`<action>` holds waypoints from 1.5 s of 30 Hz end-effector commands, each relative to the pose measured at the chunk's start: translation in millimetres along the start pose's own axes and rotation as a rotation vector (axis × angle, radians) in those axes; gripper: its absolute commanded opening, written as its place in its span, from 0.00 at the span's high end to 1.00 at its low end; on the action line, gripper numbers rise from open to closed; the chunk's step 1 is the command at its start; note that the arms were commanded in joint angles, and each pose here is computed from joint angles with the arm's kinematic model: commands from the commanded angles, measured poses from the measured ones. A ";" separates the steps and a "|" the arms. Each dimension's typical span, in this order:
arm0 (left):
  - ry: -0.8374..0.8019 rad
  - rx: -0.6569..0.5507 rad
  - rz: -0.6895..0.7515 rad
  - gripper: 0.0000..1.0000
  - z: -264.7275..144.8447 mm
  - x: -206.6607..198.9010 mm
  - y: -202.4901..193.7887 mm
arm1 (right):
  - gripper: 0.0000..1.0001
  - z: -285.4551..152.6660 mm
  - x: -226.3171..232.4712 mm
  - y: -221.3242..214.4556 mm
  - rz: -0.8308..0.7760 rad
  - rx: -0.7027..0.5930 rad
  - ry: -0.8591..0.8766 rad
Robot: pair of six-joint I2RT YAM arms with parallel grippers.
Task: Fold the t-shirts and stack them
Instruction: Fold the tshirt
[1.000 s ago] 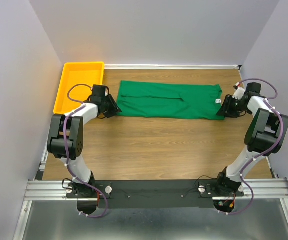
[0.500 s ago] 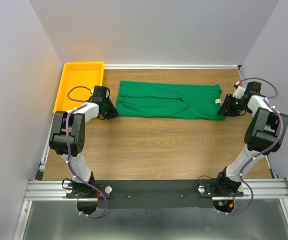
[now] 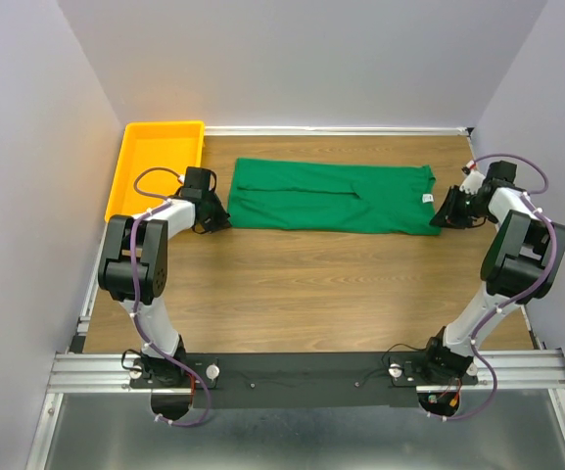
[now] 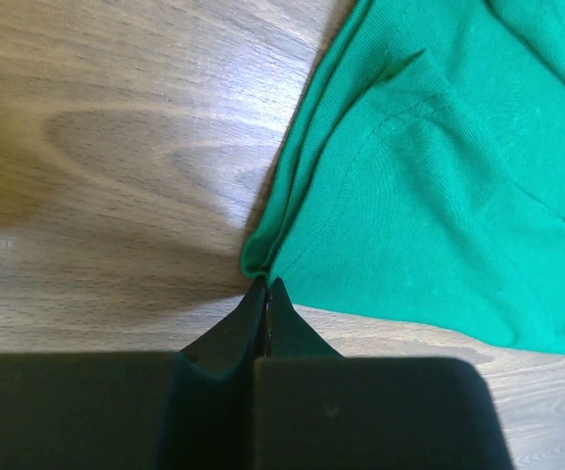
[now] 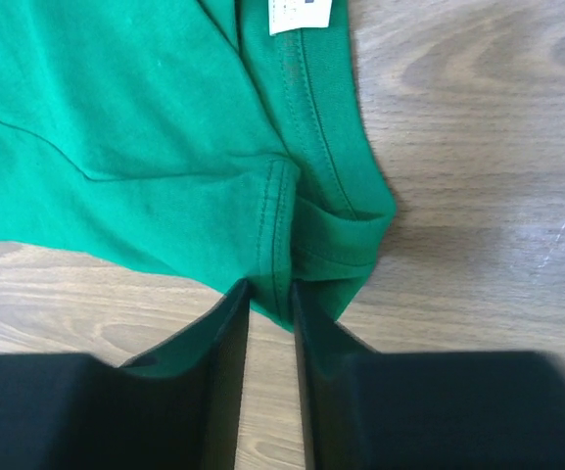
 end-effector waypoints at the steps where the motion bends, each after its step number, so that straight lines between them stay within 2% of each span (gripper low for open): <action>1: 0.004 -0.038 0.014 1.00 -4.0 -3.9 11.0 | 0.76 -0.5 2.5 2.9 0.017 0.001 0.037; 4: 0.008 -0.044 0.015 1.00 -6.0 -2.5 11.5 | 0.87 -3.5 0.8 6.1 0.015 -0.009 0.032; 9: 0.020 -0.049 0.011 1.00 -9.9 4.7 9.2 | 0.99 -10.0 -10.6 11.0 0.026 -0.028 0.003; 25: 0.015 -0.059 0.024 1.00 -27.1 14.9 6.6 | 0.99 -17.0 -36.6 2.7 0.005 -0.010 -0.062; 32: -0.004 -0.030 0.032 1.00 -40.4 20.5 -12.3 | 0.99 -21.2 -45.6 -7.7 -0.016 0.012 -0.087; 40: -0.035 0.038 -0.005 1.00 -59.1 32.5 -54.5 | 0.99 -29.8 -59.5 -22.4 -0.052 0.047 -0.150; 42: -0.071 0.066 -0.010 0.97 -67.3 29.4 -66.0 | 0.91 -33.6 -65.2 -23.5 -0.065 0.053 -0.184; 43: -0.078 0.078 -0.020 0.88 -70.6 28.7 -69.7 | 0.73 -35.2 -67.7 -23.5 -0.066 0.055 -0.198; 44: -0.110 0.094 -0.036 0.78 -79.7 22.1 -72.8 | 0.59 -37.7 -69.9 -22.0 -0.069 0.052 -0.214; 45: -0.113 0.109 -0.044 0.60 -87.5 18.7 -76.2 | 0.45 -42.6 -73.7 -18.1 -0.077 0.046 -0.243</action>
Point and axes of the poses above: each gripper's point midway between its finger pads, its own z axis out along the fingers, its own x axis along the line the jaws close on, y = z × x, the point moved 1 cm from there along -z, back along the fingers, and after that the axes turned 2 degrees about -z, right-handed, at the moved point
